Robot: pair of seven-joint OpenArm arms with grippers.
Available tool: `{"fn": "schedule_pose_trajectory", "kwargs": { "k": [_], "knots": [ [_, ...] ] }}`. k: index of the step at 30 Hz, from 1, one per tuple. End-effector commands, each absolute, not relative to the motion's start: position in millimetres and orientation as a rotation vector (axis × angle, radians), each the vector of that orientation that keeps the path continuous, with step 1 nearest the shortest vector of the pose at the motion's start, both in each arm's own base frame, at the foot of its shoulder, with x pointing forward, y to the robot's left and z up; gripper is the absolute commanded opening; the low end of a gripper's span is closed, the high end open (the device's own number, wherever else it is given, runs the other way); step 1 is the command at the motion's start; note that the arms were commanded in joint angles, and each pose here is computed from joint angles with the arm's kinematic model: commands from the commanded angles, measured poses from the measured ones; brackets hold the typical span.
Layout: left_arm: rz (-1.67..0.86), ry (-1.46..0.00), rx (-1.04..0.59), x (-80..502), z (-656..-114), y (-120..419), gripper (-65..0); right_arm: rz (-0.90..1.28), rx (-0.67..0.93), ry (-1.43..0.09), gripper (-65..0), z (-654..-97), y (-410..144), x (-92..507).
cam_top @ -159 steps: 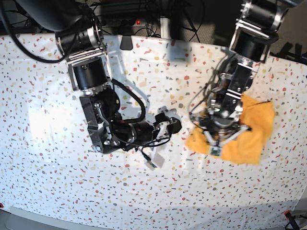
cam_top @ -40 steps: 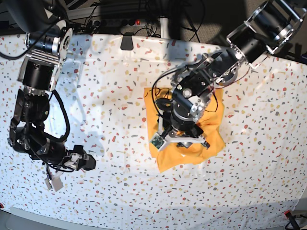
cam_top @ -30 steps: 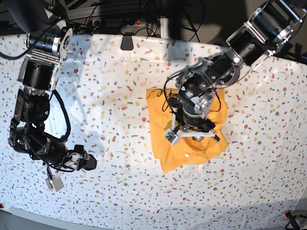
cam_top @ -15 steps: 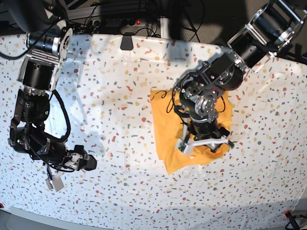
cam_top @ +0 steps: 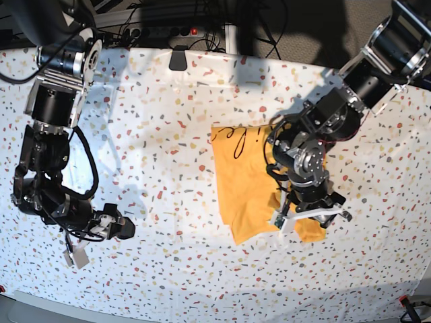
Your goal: Fold the T-shirt properly
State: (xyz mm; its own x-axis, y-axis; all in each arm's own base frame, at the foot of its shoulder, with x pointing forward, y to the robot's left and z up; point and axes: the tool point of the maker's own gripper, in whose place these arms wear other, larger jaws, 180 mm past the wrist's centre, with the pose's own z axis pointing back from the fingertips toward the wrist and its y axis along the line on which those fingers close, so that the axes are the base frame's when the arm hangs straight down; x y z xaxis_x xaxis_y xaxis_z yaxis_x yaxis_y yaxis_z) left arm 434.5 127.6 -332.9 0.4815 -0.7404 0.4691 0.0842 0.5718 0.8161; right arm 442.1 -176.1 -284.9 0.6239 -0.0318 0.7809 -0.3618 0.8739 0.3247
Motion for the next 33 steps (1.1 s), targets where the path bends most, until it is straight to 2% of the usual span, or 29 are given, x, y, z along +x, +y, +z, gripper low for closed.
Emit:
{"fn": "schedule_pose_trajectory", "kwargs": {
  "k": [1, 11, 17, 20, 27, 33],
  "knots": [
    [-0.56, -1.01, 0.851, 446.9, -309.3, 129.8, -42.0, 0.218, 0.491, -0.961, -40.6, -258.6, -177.8, 453.4],
    [-0.569, -0.982, 0.83, 448.0, -324.0, 146.2, -42.0, 0.219, 0.491, -0.957, -40.6, -259.3, -177.6, 452.9],
    [-0.685, -0.876, 0.673, 444.1, -370.3, 137.0, -42.0, 0.222, 0.489, -0.943, -40.6, -261.4, -177.7, 451.4],
    [-0.687, -0.845, 0.672, 442.3, -379.4, 142.4, -42.0, 0.222, 0.489, -0.943, -40.6, -261.4, -177.7, 451.4],
    [-0.59, -0.93, 0.766, 450.7, -352.8, 152.6, -42.0, 0.217, 0.492, -0.964, -40.6, -258.1, -177.8, 453.6],
    [-0.481, -0.983, 0.744, 455.7, -319.6, 144.3, -42.0, 0.212, 0.496, -0.988, -40.6, -254.4, -178.0, 456.1]
  ]
}}
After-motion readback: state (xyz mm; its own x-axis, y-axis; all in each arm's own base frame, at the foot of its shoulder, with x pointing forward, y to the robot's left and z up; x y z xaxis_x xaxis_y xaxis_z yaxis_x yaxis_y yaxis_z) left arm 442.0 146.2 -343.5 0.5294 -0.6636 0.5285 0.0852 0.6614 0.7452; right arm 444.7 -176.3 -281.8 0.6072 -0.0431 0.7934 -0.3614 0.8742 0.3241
